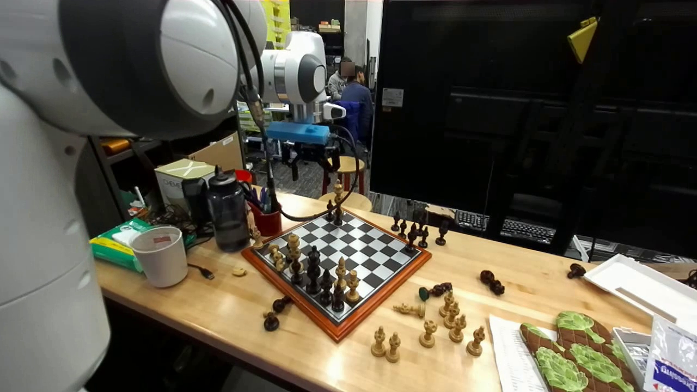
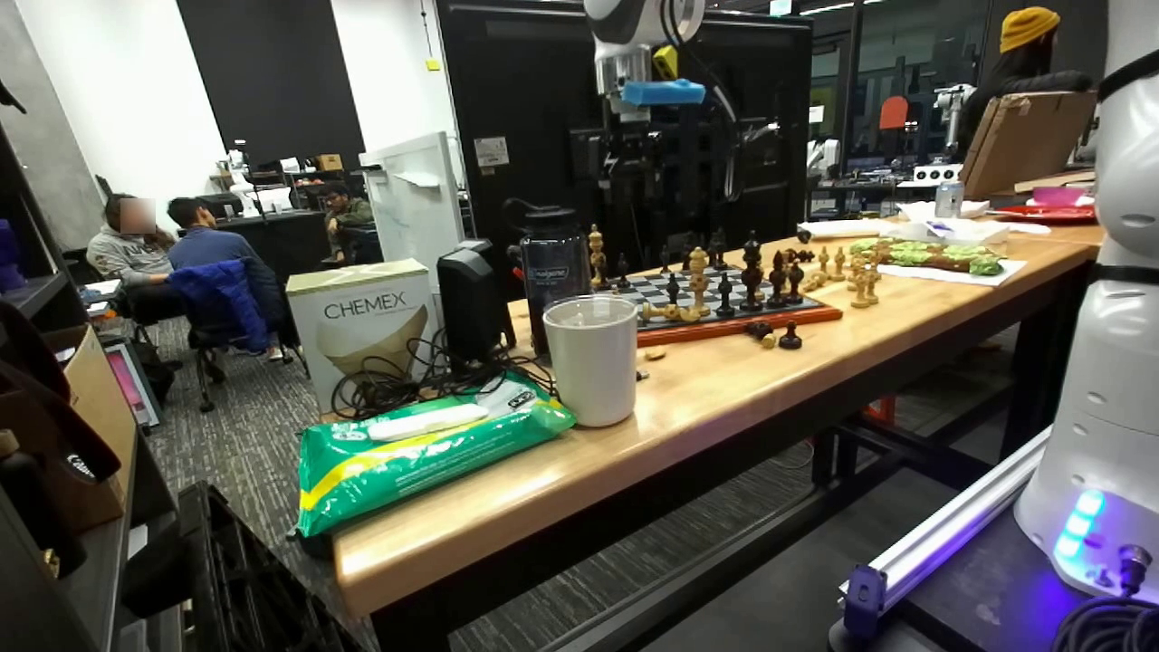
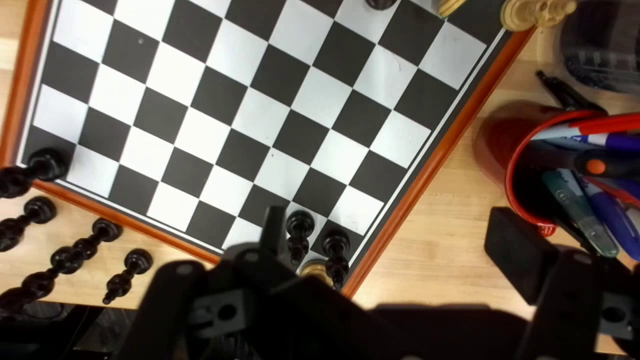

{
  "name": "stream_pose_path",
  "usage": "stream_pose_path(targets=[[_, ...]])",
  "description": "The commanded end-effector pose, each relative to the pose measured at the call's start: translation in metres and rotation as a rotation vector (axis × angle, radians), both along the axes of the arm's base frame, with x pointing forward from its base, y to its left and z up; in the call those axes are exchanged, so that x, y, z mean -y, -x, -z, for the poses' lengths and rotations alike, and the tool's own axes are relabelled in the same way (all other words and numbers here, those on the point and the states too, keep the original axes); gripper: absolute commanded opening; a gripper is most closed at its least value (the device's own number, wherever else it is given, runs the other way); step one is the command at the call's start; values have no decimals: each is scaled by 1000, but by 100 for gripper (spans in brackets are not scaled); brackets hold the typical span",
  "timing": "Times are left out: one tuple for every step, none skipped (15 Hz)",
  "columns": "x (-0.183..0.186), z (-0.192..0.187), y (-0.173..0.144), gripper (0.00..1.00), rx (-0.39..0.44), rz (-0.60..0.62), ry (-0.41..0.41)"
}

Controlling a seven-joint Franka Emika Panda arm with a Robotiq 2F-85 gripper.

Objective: Move a piece on the chess board

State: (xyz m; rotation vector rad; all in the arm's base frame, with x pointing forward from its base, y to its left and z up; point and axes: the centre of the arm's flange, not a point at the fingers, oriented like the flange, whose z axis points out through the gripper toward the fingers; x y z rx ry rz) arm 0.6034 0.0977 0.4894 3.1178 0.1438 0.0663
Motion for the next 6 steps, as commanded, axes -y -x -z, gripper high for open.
stream_pose_path(targets=[[6, -29, 50, 100, -8, 26, 7], [7, -37, 57, 100, -5, 17, -3], [8, -42, 63, 100, -7, 7, -19], [4, -29, 33, 100, -6, 8, -2], [5, -36, 40, 100, -3, 9, -7], [5, -40, 45, 100, 0, 10, -9]])
